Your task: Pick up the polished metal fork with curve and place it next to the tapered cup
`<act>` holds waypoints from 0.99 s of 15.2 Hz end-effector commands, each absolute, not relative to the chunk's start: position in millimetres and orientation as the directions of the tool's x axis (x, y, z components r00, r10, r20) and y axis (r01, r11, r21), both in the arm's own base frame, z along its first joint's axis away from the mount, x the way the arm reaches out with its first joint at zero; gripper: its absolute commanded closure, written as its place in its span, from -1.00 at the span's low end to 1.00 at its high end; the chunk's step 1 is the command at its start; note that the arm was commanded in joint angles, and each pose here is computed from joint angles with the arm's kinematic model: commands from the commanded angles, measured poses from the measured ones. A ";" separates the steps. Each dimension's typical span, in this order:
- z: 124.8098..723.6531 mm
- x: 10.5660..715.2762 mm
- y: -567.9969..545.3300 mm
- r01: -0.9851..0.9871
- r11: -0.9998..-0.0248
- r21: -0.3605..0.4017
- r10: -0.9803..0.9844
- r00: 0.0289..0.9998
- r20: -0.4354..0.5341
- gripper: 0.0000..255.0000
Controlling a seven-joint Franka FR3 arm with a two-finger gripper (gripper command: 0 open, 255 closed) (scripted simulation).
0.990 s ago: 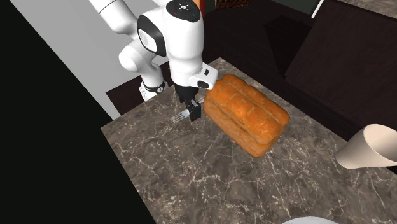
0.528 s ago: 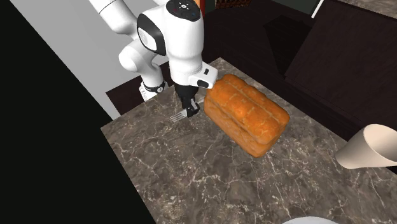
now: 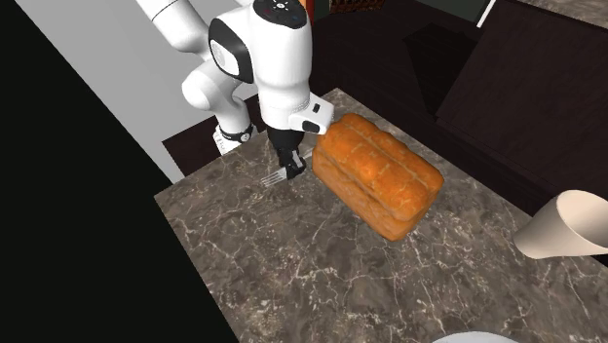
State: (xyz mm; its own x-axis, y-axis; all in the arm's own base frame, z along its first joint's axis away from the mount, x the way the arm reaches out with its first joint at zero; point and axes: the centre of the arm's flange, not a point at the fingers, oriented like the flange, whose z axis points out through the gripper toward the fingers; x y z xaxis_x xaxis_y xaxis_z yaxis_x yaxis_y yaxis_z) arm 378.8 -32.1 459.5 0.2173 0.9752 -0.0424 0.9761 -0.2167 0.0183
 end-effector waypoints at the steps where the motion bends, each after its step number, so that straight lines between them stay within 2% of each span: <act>1: 468.6 378.9 -31.7 0.976 -0.217 0.018 0.975 0.218 -0.043 1.00; 15: 542.5 378.9 -31.7 0.976 -0.217 0.018 0.975 0.218 -0.043 1.00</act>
